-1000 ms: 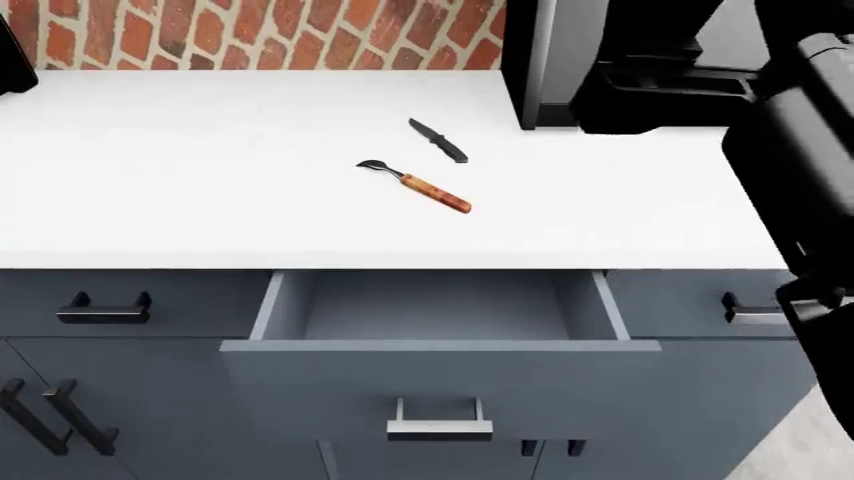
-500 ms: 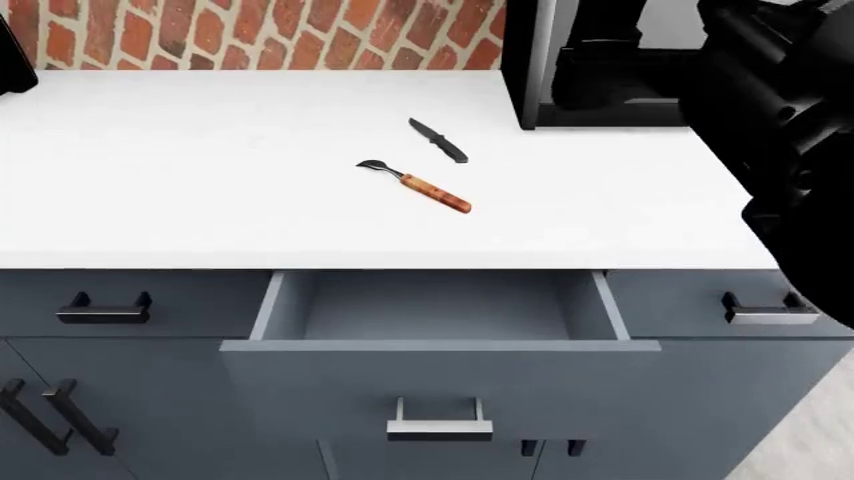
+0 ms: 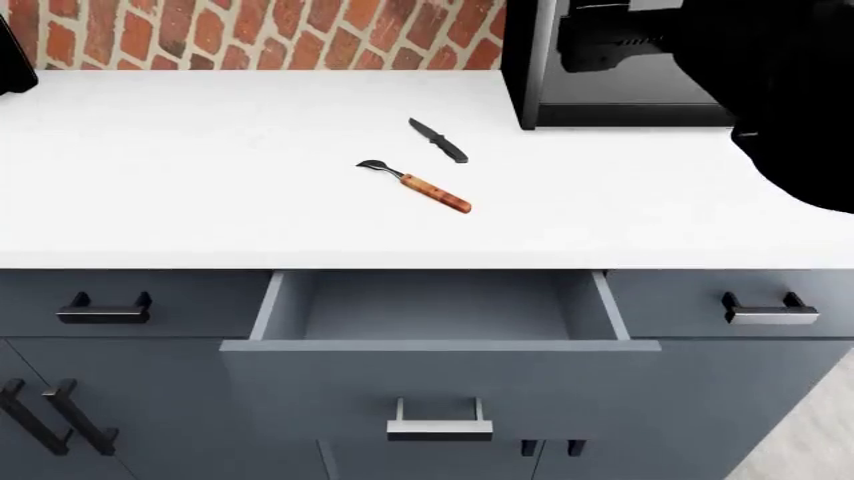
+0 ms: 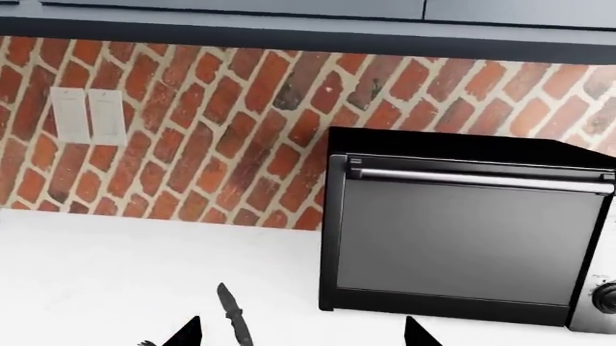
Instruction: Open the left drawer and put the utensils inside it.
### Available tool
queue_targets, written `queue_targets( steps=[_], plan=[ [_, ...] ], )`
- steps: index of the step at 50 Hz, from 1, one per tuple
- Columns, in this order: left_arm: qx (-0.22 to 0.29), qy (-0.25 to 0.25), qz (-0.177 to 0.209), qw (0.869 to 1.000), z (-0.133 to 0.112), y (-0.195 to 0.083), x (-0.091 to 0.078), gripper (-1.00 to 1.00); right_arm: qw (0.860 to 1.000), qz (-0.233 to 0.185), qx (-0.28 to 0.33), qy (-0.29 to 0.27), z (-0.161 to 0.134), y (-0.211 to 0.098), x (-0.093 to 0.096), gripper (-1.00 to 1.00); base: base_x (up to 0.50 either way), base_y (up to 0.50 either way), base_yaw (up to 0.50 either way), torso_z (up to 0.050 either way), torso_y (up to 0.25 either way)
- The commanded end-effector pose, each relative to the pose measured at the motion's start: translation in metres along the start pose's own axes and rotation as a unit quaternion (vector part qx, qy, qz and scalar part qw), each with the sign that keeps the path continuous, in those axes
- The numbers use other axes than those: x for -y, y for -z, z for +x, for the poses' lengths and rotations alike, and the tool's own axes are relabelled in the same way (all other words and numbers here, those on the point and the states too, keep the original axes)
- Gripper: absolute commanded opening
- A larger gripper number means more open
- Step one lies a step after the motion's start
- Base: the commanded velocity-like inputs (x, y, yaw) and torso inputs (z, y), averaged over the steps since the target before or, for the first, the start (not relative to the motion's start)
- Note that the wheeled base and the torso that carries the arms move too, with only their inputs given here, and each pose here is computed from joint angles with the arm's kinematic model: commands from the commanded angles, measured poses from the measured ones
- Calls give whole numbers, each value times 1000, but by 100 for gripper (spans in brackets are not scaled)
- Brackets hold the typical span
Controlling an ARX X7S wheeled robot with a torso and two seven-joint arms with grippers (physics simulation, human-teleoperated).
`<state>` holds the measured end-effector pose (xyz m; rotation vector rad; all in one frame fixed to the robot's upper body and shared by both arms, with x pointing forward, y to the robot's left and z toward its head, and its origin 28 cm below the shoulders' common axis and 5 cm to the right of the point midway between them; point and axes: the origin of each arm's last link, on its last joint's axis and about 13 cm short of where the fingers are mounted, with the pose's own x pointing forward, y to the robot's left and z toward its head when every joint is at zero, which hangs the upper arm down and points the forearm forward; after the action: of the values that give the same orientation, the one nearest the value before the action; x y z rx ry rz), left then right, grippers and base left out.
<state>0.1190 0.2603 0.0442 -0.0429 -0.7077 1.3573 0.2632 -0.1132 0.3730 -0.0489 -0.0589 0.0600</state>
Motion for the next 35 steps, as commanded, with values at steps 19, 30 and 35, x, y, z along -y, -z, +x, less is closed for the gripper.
queue_targets(
  steps=[19,30,35],
  plan=[
    [1,-1,1,1000,0,0,0,100,1000,-25,1,2,5,-3,5,100,28,0,0,0,0],
    [2,-2,2,1000,0,-1,0,100,1000,-27,1,-2,5,-3,5,100,130,0,0,0,0],
    [2,-2,2,1000,0,-1,-1,100,1000,-30,2,-1,5,-3,5,100,156,0,0,0,0]
  ],
)
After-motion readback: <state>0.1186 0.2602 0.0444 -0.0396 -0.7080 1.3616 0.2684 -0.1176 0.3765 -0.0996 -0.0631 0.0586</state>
